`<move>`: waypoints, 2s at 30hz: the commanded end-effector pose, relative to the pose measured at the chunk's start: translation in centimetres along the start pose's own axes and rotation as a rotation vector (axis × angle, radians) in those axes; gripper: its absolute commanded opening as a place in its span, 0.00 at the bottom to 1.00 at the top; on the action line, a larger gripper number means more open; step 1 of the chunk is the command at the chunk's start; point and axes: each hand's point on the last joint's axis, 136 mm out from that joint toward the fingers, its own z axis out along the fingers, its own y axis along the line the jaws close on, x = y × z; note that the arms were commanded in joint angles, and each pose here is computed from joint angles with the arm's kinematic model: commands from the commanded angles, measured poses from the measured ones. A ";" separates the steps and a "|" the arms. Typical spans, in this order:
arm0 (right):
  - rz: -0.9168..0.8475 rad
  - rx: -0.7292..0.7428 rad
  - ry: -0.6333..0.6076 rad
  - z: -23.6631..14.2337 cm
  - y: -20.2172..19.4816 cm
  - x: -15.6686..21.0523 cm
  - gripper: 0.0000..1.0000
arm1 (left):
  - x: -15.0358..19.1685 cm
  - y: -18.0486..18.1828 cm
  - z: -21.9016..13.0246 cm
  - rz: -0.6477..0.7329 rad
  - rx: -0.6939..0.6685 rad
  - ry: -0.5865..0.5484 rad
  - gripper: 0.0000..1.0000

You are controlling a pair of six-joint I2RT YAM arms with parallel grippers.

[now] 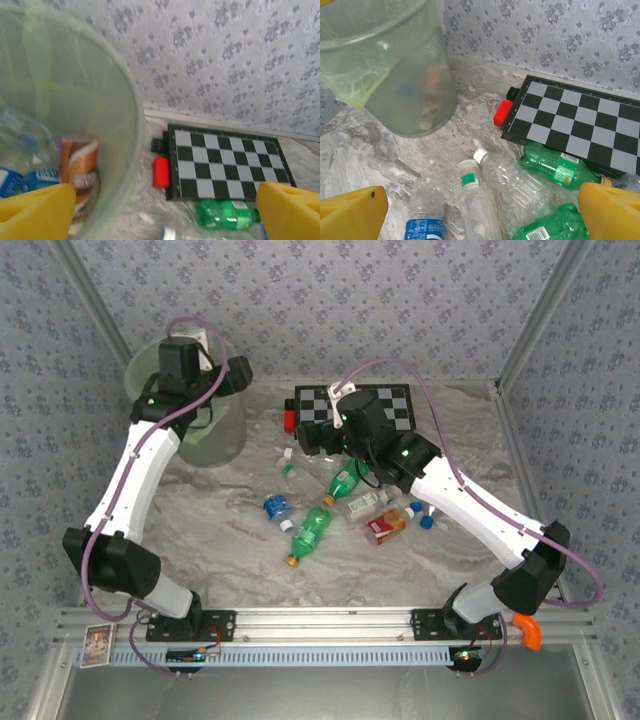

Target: Put the plastic bottles in the bin

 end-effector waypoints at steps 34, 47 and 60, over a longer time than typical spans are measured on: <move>0.147 0.135 -0.023 -5.4 -9.3 4.9 0.99 | 26.2 -3.1 3.8 -0.601 -0.342 0.637 0.71; 0.193 0.148 -0.045 -6.2 -10.8 5.9 0.99 | 30.4 -4.4 6.6 -0.582 -0.414 0.744 0.69; 0.205 0.150 -0.059 -6.0 -11.2 5.5 0.99 | 33.1 -3.8 8.7 -0.571 -0.451 0.780 0.69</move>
